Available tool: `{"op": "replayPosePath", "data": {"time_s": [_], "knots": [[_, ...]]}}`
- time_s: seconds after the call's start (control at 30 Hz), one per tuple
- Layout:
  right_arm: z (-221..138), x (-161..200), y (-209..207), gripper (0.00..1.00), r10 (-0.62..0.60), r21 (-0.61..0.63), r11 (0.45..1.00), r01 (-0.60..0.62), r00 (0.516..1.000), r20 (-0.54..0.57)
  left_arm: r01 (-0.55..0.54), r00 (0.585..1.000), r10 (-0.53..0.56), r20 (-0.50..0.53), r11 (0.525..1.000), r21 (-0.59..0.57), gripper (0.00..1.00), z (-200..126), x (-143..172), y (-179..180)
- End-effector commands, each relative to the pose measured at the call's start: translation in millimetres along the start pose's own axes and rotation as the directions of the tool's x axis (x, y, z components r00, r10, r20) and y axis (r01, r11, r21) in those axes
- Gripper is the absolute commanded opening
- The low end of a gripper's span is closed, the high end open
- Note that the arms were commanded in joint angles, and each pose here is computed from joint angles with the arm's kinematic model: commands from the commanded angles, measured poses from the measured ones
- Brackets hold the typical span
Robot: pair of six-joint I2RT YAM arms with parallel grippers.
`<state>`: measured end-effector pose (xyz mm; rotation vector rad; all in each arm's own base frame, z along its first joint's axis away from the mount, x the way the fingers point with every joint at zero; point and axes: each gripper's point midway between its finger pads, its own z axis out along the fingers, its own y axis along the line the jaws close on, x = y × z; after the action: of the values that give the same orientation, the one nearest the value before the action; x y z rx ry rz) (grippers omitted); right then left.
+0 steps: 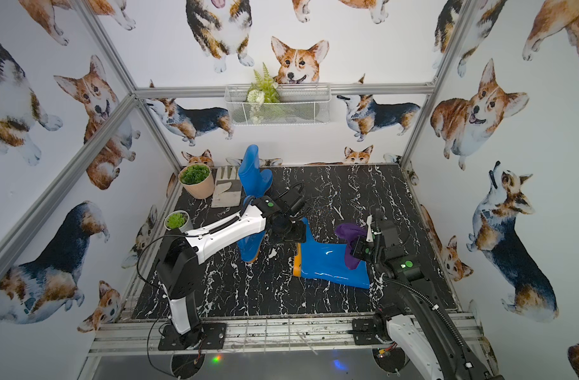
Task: Wipe the rubber boots with a cloth
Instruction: Wipe the dirt off the rubber boot.
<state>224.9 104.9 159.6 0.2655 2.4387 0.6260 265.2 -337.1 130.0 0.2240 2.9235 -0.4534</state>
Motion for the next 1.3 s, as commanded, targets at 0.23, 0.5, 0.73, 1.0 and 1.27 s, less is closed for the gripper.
{"op": "replayPosePath", "data": {"time_s": [0.23, 0.5, 0.73, 1.0, 1.27], "knots": [[52, 30, -26, 0.0, -0.023, 0.135, 0.989, 0.064, 0.958, -0.284, -0.2, 0.956, 0.215, 0.198, 0.975, -0.096, 0.66, -6, 55, 0], [60, 22, -52, 0.0, 0.072, 0.21, 0.978, -0.009, 0.953, -0.294, -0.258, 0.954, 0.261, 0.146, 0.965, -0.04, 0.7, 47, 65, -21], [51, 27, -59, 0.0, 0.085, 0.23, 0.973, -0.017, 0.954, -0.286, -0.35, 0.93, 0.362, 0.065, 0.926, -0.141, 0.47, 71, 49, -14], [22, 3, -44, 0.0, 0.071, 0.196, 0.98, -0.031, 0.977, -0.203, -0.597, 0.796, 0.606, 0.002, 0.784, -0.17, 0.08, 58, 38, -17], [21, -8, -24, 0.0, 0.076, 0.12, 0.991, -0.052, 0.976, -0.206, -0.717, 0.684, 0.727, 0.063, 0.686, -0.126, 0.7, 29, 28, -30]]}}
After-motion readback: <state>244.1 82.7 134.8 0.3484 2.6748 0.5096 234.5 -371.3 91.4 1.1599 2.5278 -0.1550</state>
